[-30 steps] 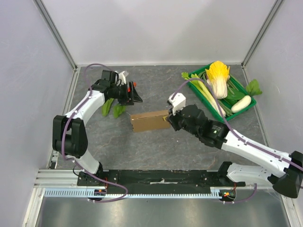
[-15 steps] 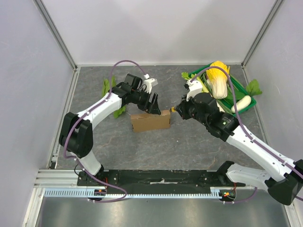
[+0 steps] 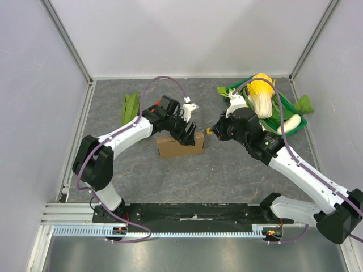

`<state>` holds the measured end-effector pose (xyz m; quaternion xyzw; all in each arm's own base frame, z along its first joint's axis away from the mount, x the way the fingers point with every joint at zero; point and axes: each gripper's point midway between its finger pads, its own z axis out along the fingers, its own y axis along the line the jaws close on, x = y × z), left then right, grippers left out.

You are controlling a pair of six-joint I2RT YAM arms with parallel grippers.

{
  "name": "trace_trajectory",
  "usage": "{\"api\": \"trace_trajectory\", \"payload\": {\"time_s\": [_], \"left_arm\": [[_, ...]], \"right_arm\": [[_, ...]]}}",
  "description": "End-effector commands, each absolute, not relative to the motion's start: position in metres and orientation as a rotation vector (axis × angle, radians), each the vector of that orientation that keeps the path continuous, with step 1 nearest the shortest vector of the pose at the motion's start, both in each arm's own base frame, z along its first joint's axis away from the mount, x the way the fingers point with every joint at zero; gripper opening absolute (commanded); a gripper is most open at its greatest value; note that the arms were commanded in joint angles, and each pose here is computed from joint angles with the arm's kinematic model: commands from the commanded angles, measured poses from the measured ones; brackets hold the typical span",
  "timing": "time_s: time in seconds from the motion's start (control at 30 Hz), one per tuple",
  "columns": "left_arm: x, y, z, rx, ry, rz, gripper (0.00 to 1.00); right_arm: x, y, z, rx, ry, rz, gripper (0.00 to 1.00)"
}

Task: Unpack the express box

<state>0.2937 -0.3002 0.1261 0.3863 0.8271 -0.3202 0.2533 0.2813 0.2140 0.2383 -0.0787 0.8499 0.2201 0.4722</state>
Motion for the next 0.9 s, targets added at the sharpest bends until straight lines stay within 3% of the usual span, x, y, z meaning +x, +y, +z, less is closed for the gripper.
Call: {"api": "trace_trajectory", "payload": {"time_s": [0.0, 0.53, 0.87], "left_arm": [[0.306, -0.303, 0.132, 1.147, 2.125, -0.723, 0.75], [0.316, -0.3, 0.118, 1.281, 1.887, -0.412, 0.35], [0.327, -0.301, 0.122, 1.371, 1.707, -0.275, 0.32]], "right_arm": [[0.284, 0.216, 0.241, -0.153, 2.09, 0.567, 0.0], [0.294, 0.201, 0.227, -0.059, 2.08, 0.511, 0.0], [0.305, 0.198, 0.24, -0.045, 1.964, 0.501, 0.0]]}}
